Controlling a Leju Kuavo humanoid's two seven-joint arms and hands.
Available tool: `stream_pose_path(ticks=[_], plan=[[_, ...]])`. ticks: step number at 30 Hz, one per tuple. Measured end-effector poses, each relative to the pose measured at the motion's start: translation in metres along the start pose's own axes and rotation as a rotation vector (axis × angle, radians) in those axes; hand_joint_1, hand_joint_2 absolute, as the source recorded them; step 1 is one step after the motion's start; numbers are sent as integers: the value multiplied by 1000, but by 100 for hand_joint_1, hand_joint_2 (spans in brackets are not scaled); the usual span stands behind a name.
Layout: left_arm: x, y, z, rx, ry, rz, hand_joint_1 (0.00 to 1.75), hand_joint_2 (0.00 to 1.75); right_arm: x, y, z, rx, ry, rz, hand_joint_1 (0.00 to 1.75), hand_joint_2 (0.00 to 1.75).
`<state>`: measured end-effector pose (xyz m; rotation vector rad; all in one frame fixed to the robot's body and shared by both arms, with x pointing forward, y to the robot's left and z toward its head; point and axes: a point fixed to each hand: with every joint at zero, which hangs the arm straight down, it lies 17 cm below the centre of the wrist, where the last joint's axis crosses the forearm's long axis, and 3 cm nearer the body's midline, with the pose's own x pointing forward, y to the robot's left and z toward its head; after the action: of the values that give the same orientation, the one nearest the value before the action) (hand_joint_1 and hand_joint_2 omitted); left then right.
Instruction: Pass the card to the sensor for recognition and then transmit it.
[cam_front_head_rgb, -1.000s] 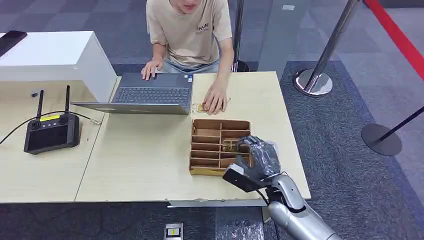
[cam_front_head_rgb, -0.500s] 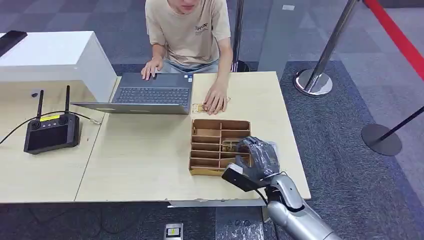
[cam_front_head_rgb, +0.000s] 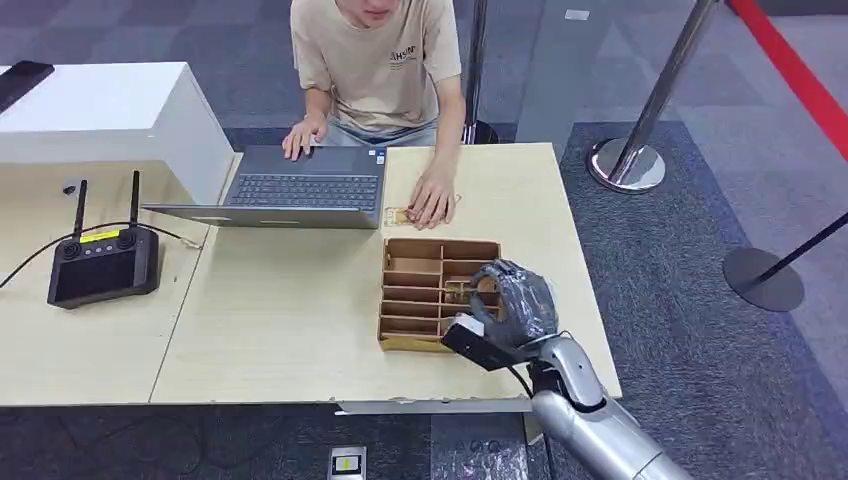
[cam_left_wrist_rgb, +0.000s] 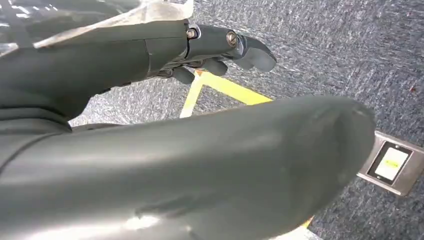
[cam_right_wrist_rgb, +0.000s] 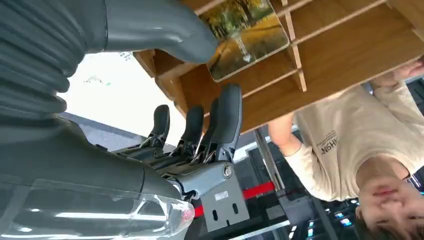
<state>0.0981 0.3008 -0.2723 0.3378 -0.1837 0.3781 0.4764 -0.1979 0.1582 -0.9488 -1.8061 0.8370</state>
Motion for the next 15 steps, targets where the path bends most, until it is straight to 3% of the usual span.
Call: stream_pose_path(ticks=[15], plan=[[0,-1,0,-4,-2,-8,0,0,14,0,-14,11,-17,-13,99,175]])
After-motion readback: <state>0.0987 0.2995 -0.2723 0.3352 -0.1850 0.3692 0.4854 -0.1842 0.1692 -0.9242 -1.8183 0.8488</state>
